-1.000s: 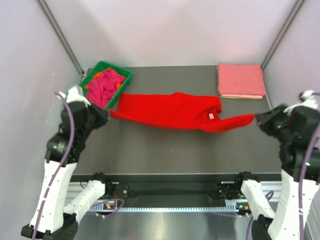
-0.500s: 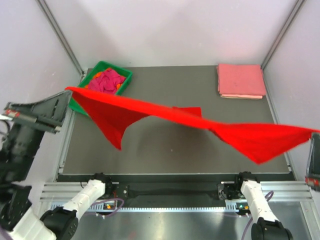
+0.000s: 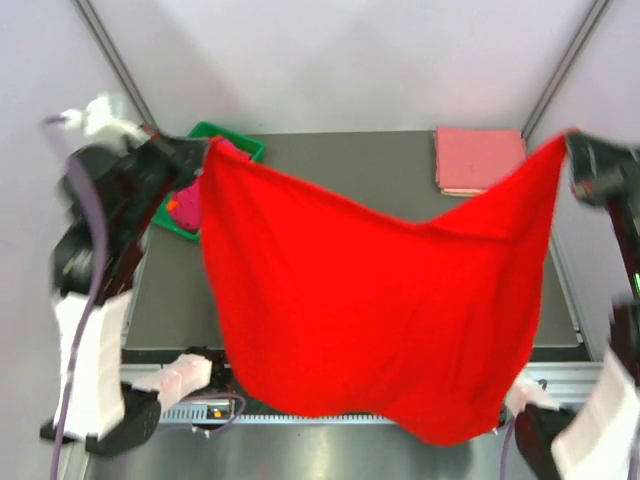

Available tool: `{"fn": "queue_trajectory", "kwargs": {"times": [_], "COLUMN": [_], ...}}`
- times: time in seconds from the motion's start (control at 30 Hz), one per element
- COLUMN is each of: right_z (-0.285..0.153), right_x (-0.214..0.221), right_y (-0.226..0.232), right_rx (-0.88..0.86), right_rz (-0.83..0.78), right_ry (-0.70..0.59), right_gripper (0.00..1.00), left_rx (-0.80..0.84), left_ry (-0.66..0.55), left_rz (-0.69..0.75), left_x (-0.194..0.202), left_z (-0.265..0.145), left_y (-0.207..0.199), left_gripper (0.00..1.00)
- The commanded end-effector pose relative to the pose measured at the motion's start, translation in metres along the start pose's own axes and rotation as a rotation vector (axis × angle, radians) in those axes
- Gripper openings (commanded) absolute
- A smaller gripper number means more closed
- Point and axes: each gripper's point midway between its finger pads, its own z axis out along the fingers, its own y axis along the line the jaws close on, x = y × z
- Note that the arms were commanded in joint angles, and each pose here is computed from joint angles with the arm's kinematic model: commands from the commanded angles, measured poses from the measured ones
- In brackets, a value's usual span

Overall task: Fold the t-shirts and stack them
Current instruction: Flatten the tshirt out

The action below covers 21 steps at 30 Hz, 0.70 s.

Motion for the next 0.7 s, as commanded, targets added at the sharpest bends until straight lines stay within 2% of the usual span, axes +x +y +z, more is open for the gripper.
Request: {"fn": "queue_trajectory", "kwargs": {"times": [0.0,0.07,0.1,0.13,0.17,0.2,0.23,0.27,0.3,0.33,0.4,0.47,0.53,0.57,0.6,0.63,0.67], "right_z": [0.112,0.150,0.187,0.206,0.259,0.266,0.284,0.311,0.321,0.328,0.318,0.286,0.270,0.255,0.258,0.259,0.239], "right_x": [0.040,0.043,0.046,0.046,0.079,0.033,0.026,0.033,0.027,0.003,-0.025,-0.085,-0.103,-0.109,-0.100,-0.086,-0.081], "right_y": [-0.043,-0.058,-0.068,-0.073,-0.107,-0.075,-0.074,-0.080,-0.088,-0.074,-0.069,-0.035,-0.036,-0.026,-0.041,-0.050,-0.036], "right_rx": [0.043,0.075,0.093,0.109,0.168,0.087,0.059,0.019,0.007,-0.078,-0.086,-0.147,-0.101,-0.127,-0.098,-0.076,-0.109], "right_rz": [-0.009,-0.015,-0.010,-0.002,0.017,0.010,0.027,0.097,0.124,0.126,0.121,0.054,0.025,0.018,0.016,0.012,-0.007], "right_ry": [0.125,0.120,0.133,0.142,0.217,0.096,0.057,0.055,0.023,-0.082,-0.206,-0.383,-0.437,-0.433,-0.390,-0.328,-0.292], "right_gripper": [0.00,0.00,0.00,0.00,0.00,0.00,0.00,0.00,0.00,0.00,0.00,0.00,0.00,0.00,0.00,0.00,0.00], "left_rx": [-0.102,-0.070,-0.071,-0.058,-0.013,-0.035,-0.043,-0.012,-0.046,-0.004,0.041,0.075,0.077,0.060,0.075,0.021,0.008], "left_ry": [0.022,0.008,0.046,0.039,-0.024,-0.007,-0.032,-0.099,-0.085,-0.168,-0.180,-0.206,-0.224,-0.223,-0.237,-0.151,-0.116], "left_rz": [0.053,0.053,0.052,0.051,0.048,0.062,0.074,0.089,0.108,0.102,0.089,0.094,0.075,0.062,0.052,0.048,0.041], "left_x": [0.028,0.031,0.045,0.044,0.022,0.030,0.021,-0.012,-0.007,-0.045,-0.056,-0.065,-0.064,-0.061,-0.066,-0.030,-0.014], "left_z": [0.090,0.121,0.148,0.161,0.170,0.197,0.207,0.205,0.229,0.220,0.225,0.215,0.197,0.190,0.166,0.175,0.170], "left_y": [0.038,0.035,0.041,0.038,0.022,0.029,0.028,0.008,0.018,0.000,-0.008,-0.018,-0.016,-0.011,-0.017,0.008,0.017], "left_gripper": [0.00,0.00,0.00,0.00,0.00,0.00,0.00,0.00,0.00,0.00,0.00,0.00,0.00,0.00,0.00,0.00,0.00]}}
